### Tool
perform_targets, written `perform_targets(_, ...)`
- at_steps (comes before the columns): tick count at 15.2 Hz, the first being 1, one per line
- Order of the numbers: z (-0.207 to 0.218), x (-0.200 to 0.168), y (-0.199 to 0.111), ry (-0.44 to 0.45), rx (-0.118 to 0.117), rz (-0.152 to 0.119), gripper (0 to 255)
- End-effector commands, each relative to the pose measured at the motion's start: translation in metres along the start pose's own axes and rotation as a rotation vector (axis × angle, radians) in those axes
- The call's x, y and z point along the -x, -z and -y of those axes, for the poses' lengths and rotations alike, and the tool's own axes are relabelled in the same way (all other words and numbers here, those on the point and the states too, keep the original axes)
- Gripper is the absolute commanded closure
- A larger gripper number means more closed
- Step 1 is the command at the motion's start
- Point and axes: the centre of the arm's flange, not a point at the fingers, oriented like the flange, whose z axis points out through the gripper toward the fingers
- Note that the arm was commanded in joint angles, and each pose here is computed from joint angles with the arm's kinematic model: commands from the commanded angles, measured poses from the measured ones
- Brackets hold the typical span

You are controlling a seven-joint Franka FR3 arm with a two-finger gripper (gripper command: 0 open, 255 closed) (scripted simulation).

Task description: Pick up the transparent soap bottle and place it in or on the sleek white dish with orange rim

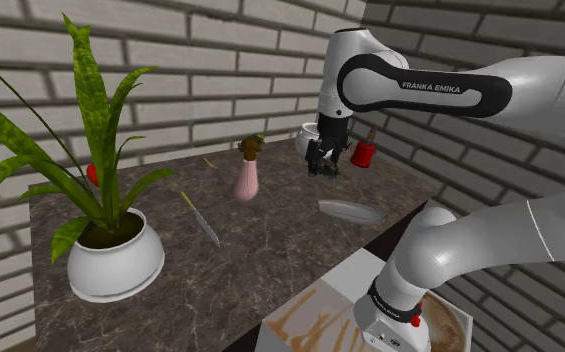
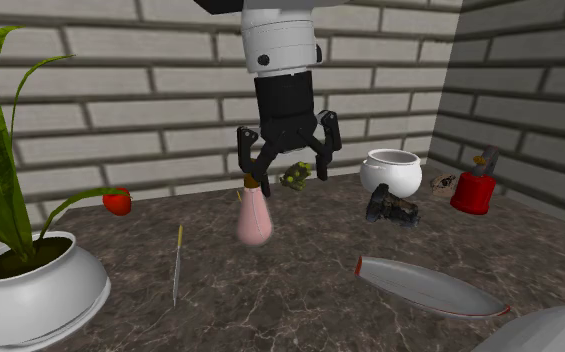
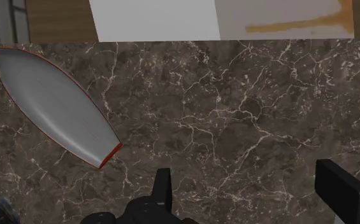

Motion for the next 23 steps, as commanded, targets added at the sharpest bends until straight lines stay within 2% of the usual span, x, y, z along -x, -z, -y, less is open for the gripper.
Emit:
perform_targets(1,0.000,0.000,0.000,0.000,0.000,0.000,0)
perform_targets(23,-0.027,-0.279,-0.041,-0.040,-0.120,-0.050,0)
